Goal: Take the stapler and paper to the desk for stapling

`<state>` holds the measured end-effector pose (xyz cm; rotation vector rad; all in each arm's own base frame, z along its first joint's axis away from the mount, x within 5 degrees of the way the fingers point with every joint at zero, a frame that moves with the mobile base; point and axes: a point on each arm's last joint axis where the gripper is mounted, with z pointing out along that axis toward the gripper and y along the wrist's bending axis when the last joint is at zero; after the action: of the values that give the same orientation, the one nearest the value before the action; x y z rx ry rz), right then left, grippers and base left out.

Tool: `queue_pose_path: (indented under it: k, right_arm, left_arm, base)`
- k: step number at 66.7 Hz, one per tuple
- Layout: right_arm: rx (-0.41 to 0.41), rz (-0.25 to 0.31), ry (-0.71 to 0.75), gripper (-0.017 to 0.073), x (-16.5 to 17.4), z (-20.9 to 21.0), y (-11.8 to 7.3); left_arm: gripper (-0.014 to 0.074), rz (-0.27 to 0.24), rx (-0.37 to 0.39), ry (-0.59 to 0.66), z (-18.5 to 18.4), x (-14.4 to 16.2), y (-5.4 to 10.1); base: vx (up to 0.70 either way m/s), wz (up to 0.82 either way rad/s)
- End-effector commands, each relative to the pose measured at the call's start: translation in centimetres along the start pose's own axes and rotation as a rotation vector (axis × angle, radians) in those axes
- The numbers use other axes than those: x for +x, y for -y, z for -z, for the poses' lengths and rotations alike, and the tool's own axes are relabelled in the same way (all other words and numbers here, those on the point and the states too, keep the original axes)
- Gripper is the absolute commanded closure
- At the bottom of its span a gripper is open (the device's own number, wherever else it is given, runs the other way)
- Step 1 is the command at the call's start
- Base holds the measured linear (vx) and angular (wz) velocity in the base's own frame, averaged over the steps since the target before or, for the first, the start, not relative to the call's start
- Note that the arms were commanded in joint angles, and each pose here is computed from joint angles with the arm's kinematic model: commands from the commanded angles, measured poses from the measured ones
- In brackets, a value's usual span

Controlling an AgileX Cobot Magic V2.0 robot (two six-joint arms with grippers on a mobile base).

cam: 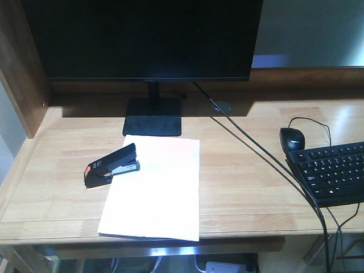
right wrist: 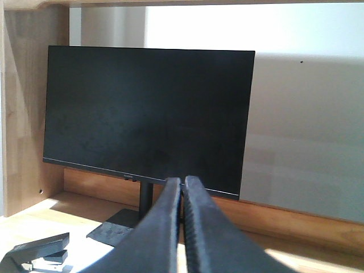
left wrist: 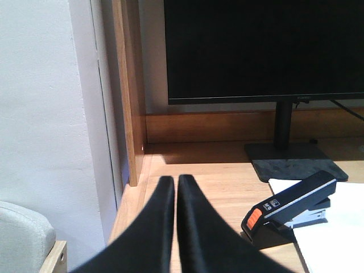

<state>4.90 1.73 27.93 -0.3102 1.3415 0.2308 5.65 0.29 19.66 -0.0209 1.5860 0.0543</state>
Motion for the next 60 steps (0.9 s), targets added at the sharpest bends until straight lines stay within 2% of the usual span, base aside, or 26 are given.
queue_pose_path:
  k: [1, 15, 60]
  right_arm:
    - [-0.022, 0.024, 0.028, 0.0568, -0.93, -0.11, -0.14]
    - [-0.022, 0.024, 0.028, 0.0568, -0.93, -0.11, -0.14]
    - [-0.022, 0.024, 0.027, 0.0568, -0.93, -0.11, -0.14]
  left_arm:
    - [0.0601, 0.006, 0.003, 0.056, 0.01, 0.24, 0.04]
    - [0.0601, 0.021, 0.008, 0.057, 0.01, 0.24, 0.07]
    - [0.0601, 0.019, 0.01, 0.057, 0.01, 0.24, 0.08]
  base:
    - [0.0, 0.0]
    - [0.0, 0.0]
    - [0.0, 0.0]
